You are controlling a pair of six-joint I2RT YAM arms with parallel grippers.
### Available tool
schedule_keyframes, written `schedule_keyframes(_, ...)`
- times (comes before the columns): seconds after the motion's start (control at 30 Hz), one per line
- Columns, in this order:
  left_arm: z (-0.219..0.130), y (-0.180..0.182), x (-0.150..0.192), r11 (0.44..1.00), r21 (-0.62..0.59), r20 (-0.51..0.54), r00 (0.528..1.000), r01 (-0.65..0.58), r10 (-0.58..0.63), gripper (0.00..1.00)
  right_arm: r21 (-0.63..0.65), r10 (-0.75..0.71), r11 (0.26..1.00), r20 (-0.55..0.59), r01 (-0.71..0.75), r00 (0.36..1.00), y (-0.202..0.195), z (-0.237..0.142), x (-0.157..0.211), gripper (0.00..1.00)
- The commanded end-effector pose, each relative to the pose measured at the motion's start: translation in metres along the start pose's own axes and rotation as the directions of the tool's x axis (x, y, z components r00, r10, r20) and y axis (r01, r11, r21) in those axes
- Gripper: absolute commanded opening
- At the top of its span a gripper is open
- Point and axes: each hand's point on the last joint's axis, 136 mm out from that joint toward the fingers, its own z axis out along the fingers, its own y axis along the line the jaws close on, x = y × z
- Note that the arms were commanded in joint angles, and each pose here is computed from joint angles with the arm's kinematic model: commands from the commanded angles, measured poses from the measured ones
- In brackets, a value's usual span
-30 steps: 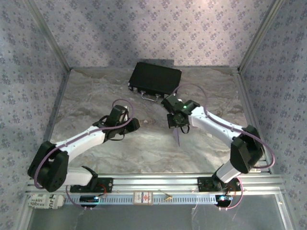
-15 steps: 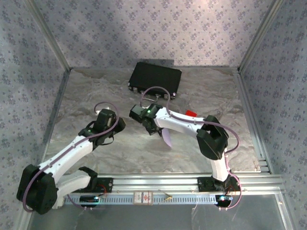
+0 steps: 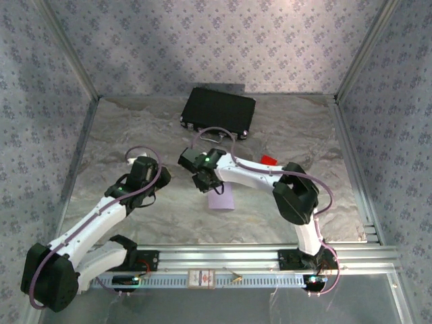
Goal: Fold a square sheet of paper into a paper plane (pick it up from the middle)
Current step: Turn over the paper at the center of the table.
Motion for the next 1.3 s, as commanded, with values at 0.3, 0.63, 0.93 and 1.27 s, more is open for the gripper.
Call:
schedule_keyframes(0.3, 0.020, -0.045, 0.025, 0.982, 0.190, -0.182, 0.983, -0.002, 0.038, 0.43, -0.524, 0.442, 0.770, 0.023, -0.366, 0.897, -0.041, -0.009, 0.000, 0.22)
schedule_keyframes(0.63, 0.044, -0.084, 0.065, 0.946, 0.316, -0.385, 0.921, 0.070, 0.060, 0.42, -0.617, 0.554, 0.620, -0.096, -0.486, 0.827, -0.054, 0.031, 0.017, 0.13)
schedule_keyframes(0.93, 0.049, -0.111, 0.090, 0.927, 0.376, -0.469, 0.866, 0.019, 0.172, 0.43, -0.546, 0.566, 0.622, -0.182, -0.561, 0.804, -0.076, 0.065, 0.064, 0.12)
schedule_keyframes(1.27, 0.065, -0.128, 0.127, 0.930, 0.366, -0.568, 0.786, -0.023, 0.243, 0.43, -0.538, 0.597, 0.608, -0.174, -0.583, 0.783, -0.103, 0.058, 0.075, 0.12)
